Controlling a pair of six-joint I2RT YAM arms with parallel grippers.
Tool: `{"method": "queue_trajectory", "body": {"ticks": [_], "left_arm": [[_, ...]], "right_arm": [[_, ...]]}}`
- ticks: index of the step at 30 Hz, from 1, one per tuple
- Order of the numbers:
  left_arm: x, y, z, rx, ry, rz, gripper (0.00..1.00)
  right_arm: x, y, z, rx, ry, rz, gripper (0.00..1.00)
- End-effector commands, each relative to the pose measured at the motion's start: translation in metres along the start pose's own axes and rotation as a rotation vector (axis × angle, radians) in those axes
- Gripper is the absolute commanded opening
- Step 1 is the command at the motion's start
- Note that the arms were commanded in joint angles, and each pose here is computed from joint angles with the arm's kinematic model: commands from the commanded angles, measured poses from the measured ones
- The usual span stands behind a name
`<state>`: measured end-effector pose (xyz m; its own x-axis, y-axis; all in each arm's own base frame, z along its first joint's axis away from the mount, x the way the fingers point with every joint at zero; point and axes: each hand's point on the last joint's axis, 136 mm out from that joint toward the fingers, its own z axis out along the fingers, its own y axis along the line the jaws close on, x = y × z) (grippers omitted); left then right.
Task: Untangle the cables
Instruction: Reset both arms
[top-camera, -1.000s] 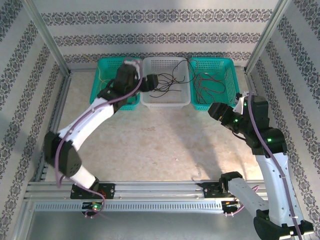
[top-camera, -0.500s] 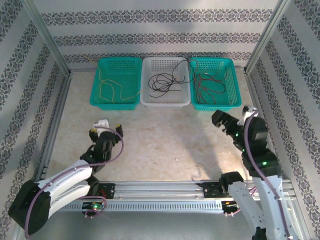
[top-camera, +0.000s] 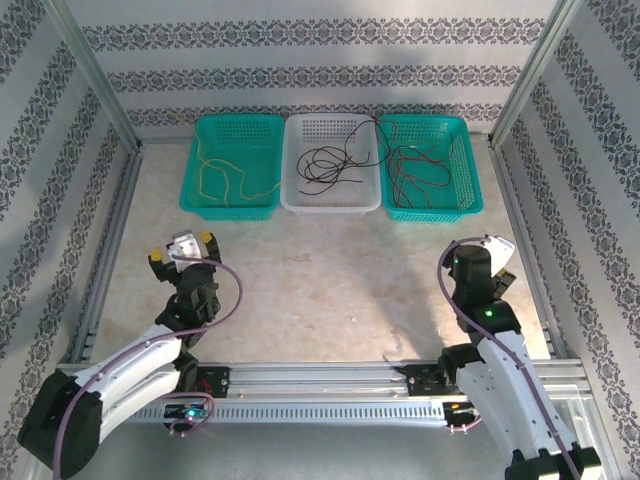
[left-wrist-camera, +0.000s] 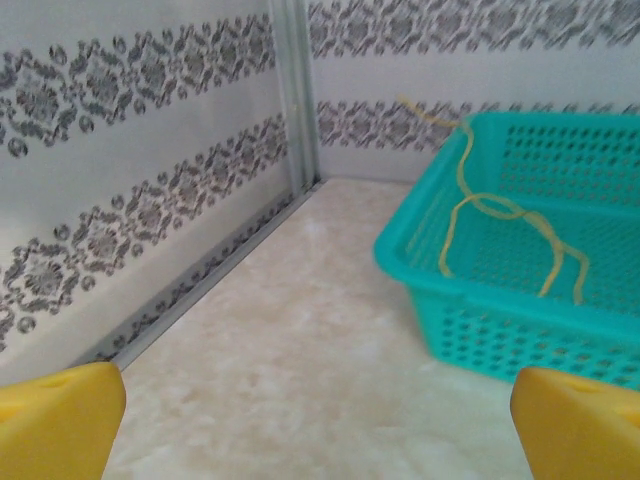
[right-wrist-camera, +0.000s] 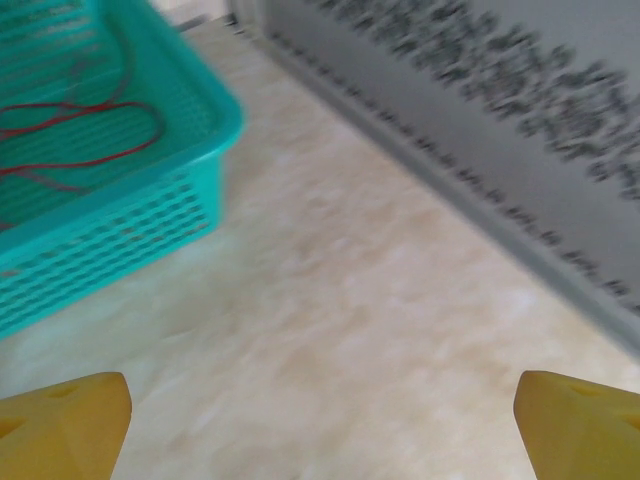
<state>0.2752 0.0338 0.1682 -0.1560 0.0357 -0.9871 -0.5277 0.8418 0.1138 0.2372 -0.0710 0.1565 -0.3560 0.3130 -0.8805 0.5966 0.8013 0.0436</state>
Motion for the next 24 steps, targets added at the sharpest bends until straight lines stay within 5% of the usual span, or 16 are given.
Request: {"method": "queue_trajectory", "body": {"ticks": [1,10,15,21,24], "left_arm": [[0.018,0.005,0.01,0.002,0.042,0.046,0.99],[0.02,-0.038,0.061,0.159,-0.005,-0.015,0.99],[0.036,-0.074,0.083,0.28,0.036,0.078,0.99],[0.046,-0.069,0.082,0.377,0.002,-0.015,0.99],[0.054,-0.067,0.093,0.361,0.103,-0.028,0.99]], "right_arm": [[-0.015,-0.022,0.012,0.171,-0.147,-0.069,0.98],[0.01,0.001,0.046,0.146,-0.112,-0.052,0.98],[0.005,0.021,0.056,0.077,-0.135,-0.072,0.98],[-0.007,0.061,0.071,-0.1,-0.228,-0.114,0.99],[-0.013,0.089,0.078,-0.199,-0.264,-0.187,0.98]]}}
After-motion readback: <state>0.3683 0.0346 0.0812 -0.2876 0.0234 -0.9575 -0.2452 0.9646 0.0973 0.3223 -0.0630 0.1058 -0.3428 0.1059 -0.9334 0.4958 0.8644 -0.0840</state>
